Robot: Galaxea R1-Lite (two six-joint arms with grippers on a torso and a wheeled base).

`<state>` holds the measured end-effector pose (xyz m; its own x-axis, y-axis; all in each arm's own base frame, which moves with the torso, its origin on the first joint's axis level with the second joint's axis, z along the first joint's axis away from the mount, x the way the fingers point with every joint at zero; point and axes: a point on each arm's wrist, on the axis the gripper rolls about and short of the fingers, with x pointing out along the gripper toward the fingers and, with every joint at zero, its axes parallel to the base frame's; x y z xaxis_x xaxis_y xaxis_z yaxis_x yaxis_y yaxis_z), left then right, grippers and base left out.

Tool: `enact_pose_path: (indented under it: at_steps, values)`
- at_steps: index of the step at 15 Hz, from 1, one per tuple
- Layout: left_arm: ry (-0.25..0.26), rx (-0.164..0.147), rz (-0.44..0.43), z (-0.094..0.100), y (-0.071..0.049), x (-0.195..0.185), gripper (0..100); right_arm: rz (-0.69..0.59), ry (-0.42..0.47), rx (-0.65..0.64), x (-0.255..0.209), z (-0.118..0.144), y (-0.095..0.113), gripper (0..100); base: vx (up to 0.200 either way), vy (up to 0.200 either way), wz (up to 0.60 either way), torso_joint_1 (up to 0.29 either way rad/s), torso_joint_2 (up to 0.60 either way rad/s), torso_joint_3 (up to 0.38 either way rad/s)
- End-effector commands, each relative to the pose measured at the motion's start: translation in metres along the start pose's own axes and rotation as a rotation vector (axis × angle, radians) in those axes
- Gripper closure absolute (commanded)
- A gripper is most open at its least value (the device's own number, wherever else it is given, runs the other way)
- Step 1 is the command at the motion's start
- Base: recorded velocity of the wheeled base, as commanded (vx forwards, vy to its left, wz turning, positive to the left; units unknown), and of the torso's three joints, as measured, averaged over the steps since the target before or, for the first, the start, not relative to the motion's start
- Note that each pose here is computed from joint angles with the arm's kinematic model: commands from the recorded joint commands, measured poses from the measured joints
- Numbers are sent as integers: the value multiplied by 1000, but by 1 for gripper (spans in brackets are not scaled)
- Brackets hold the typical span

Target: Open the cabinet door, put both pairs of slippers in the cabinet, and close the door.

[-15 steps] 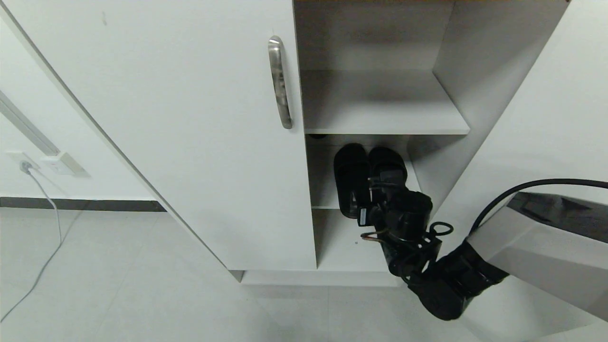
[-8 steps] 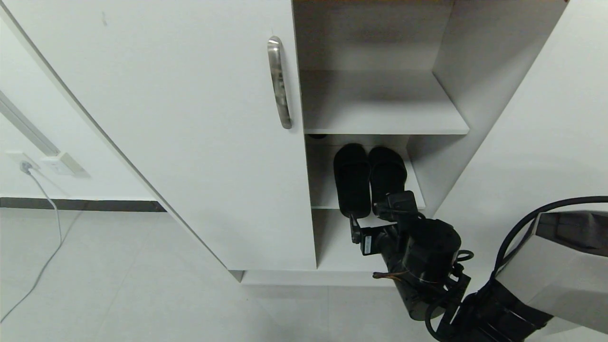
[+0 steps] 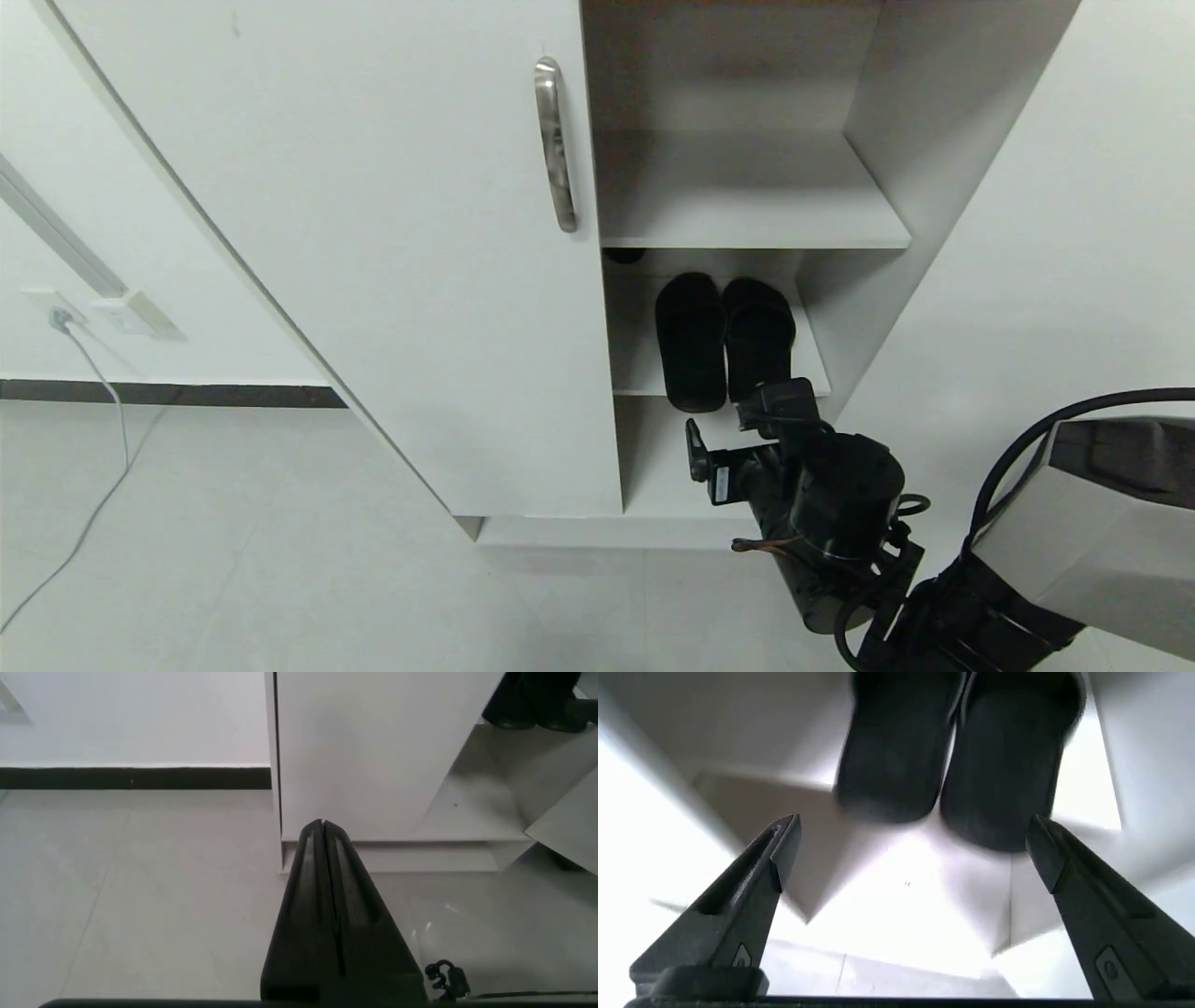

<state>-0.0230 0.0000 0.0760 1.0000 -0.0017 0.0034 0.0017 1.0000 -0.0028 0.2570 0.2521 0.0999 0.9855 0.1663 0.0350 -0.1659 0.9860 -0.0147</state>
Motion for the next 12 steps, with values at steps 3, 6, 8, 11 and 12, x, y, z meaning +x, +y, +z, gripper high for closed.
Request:
enact_pose_path:
  at_steps: [3, 6, 8, 11, 12]
  values:
    - [0, 0, 5, 0, 0, 0, 100, -2, 7, -6, 1, -3, 0, 0, 0, 0, 0, 0, 0, 0]
    - [2, 0, 5, 0, 0, 0, 100, 1, 2, -2, 1, -2, 1, 0, 0, 0, 0, 0, 0, 0]
    - [2, 1, 5, 0, 0, 0, 100, 0, 3, -3, 1, -2, 0, 0, 0, 0, 0, 0, 0, 0]
    - [2, 0, 5, 0, 0, 0, 100, 0, 4, -4, 0, -3, 0, 0, 0, 0, 0, 0, 0, 0]
    - [0, 0, 5, 0, 0, 0, 100, 1, 4, -4, 0, -3, 1, 0, 0, 0, 0, 0, 0, 0]
